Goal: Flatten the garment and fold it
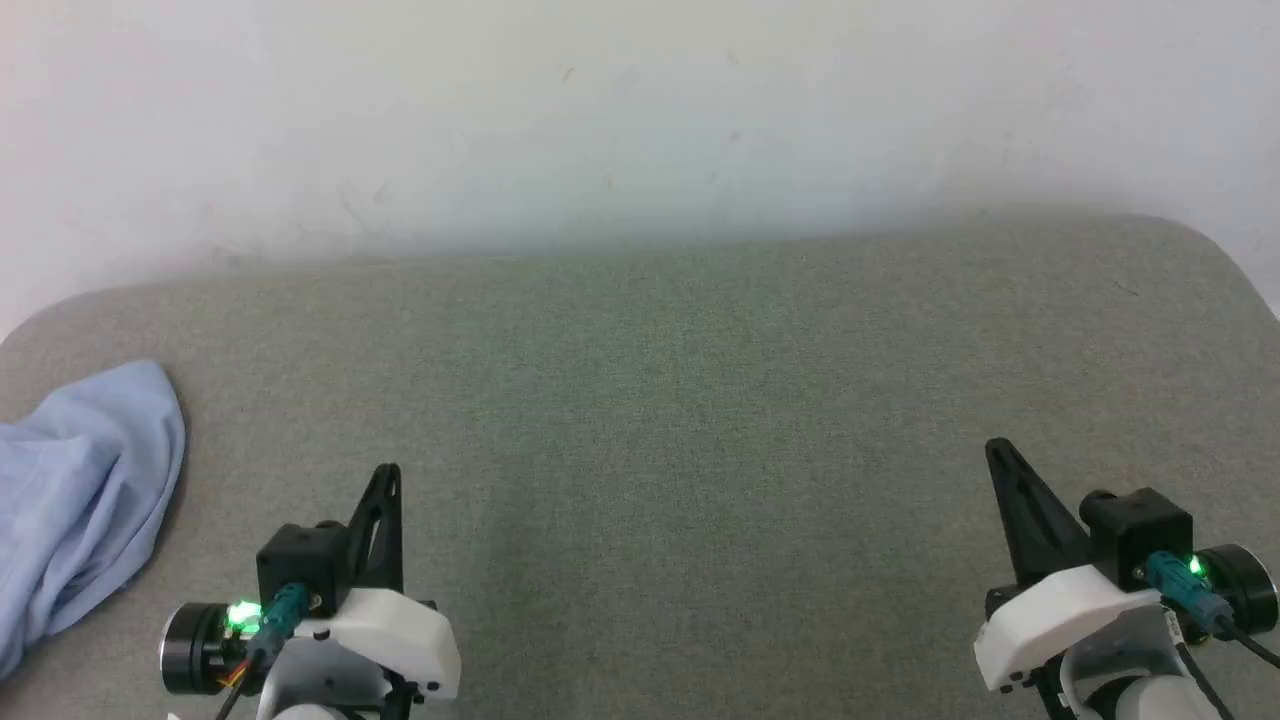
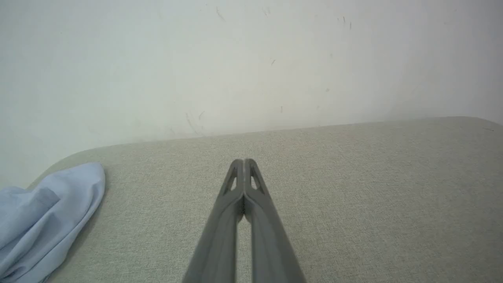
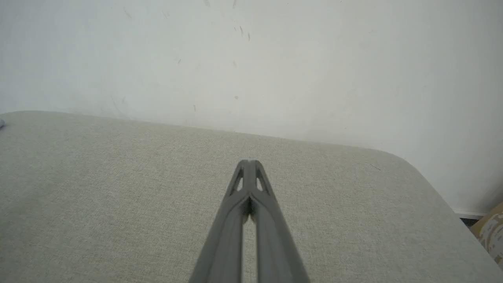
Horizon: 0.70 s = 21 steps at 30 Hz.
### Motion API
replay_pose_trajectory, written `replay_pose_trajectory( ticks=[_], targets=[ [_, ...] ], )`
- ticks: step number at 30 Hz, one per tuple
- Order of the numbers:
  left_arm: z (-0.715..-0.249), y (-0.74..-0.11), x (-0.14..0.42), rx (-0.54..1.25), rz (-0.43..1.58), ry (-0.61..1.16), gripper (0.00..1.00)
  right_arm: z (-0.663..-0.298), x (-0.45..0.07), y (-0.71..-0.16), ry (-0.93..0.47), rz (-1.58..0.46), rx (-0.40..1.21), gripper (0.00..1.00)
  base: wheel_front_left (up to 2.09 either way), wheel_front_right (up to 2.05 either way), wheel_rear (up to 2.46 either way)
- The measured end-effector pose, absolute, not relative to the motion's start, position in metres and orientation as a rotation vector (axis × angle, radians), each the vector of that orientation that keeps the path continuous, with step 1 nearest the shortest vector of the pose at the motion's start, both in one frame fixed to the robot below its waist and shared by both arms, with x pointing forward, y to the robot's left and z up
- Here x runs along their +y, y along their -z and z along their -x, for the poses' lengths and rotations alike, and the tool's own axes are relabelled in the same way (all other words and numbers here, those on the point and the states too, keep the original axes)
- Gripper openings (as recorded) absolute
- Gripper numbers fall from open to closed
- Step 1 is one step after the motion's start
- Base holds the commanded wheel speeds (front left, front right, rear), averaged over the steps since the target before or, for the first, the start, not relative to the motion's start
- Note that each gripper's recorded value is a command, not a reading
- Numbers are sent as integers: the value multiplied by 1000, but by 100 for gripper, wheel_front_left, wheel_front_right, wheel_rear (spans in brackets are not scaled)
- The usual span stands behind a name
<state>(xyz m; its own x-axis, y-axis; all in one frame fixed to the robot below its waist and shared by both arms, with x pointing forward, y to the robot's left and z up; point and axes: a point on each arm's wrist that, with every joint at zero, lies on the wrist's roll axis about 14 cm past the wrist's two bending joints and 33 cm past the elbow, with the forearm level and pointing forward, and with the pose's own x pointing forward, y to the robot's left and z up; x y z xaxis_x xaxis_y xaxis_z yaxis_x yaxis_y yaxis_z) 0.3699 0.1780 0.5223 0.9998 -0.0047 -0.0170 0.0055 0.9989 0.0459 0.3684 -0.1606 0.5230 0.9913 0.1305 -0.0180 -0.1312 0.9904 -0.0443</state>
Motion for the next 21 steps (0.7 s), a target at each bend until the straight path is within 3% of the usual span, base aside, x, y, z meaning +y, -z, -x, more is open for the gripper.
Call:
replay_pose_trajectory(
  ticks=[19, 20, 21],
  targets=[
    [-370, -522, 178, 17, -46, 5, 0, -368, -161, -523, -131, 45, 15, 0, 0, 0, 0],
    [-370, -522, 178, 17, -46, 5, 100, -368, -161, -523, -131, 45, 15, 100, 0, 0, 0],
    [-370, -522, 178, 18, -46, 5, 100, -368, -161, -523, -131, 45, 15, 100, 0, 0, 0]
  ],
)
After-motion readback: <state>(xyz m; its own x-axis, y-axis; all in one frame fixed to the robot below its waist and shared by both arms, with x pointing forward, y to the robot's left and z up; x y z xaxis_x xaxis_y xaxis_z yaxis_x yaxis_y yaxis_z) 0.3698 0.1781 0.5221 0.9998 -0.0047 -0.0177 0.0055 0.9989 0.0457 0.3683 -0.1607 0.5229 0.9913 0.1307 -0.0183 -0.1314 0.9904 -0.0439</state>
